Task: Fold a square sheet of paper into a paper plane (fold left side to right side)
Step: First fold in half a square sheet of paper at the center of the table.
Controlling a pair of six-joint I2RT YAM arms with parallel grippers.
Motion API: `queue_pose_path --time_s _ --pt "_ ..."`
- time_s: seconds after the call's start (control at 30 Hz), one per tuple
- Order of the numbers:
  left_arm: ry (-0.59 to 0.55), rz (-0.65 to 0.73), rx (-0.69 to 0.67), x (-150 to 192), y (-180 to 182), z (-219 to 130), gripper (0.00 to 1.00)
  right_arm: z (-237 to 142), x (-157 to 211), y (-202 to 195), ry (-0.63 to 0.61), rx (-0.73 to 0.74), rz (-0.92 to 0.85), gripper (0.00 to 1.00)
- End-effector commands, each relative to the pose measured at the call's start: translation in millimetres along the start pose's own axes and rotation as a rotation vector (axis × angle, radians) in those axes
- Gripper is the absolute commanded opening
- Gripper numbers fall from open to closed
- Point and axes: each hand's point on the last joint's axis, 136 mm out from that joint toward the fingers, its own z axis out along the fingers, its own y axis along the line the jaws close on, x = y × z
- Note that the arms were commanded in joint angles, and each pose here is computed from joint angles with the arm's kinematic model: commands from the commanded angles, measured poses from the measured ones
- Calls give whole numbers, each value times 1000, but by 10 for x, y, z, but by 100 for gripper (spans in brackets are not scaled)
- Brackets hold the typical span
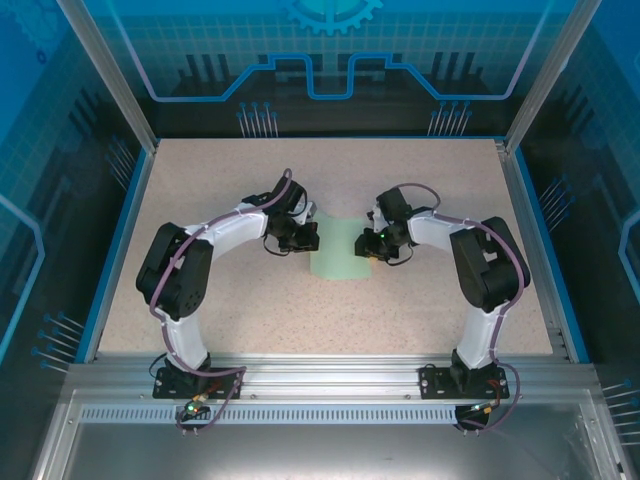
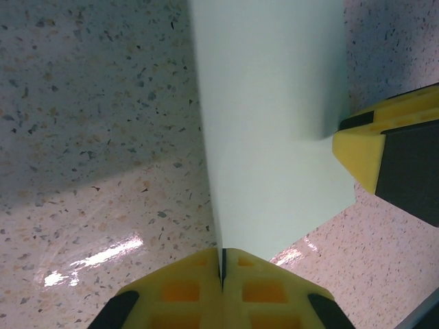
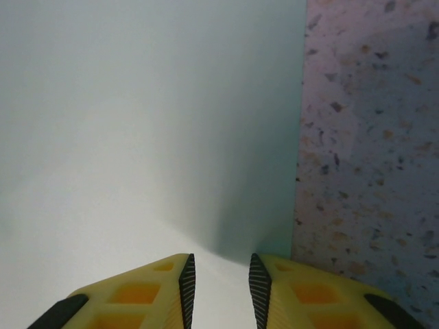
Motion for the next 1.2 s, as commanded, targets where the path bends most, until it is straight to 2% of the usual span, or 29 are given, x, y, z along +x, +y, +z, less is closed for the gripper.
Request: queue_pose_path --time_s 0.0,0.1,0.17,0.27,0.33,0.63,0.87,1.17 --pt "9 0 16 -56 -43 15 7 65 238 -78 52 31 29 31" --pt "13 -4 13 -56 -35 31 7 70 269 -67 56 21 33 31" --pt "14 -6 21 -53 -47 30 12 76 270 -75 58 24 34 31" --pt "15 -13 63 -50 -123 17 22 89 269 -92 60 33 34 31" --pt "8 -21 100 -64 -190 2 33 100 267 -102 63 36 32 31" --pt "-9 -53 283 -164 -506 19 56 114 299 -115 63 32 38 32" --pt "21 -51 323 -156 -611 205 61 44 237 -14 30 -30 32 32" --pt "37 -40 346 -141 -713 308 57 -181 54 105 -31 -155 44 33"
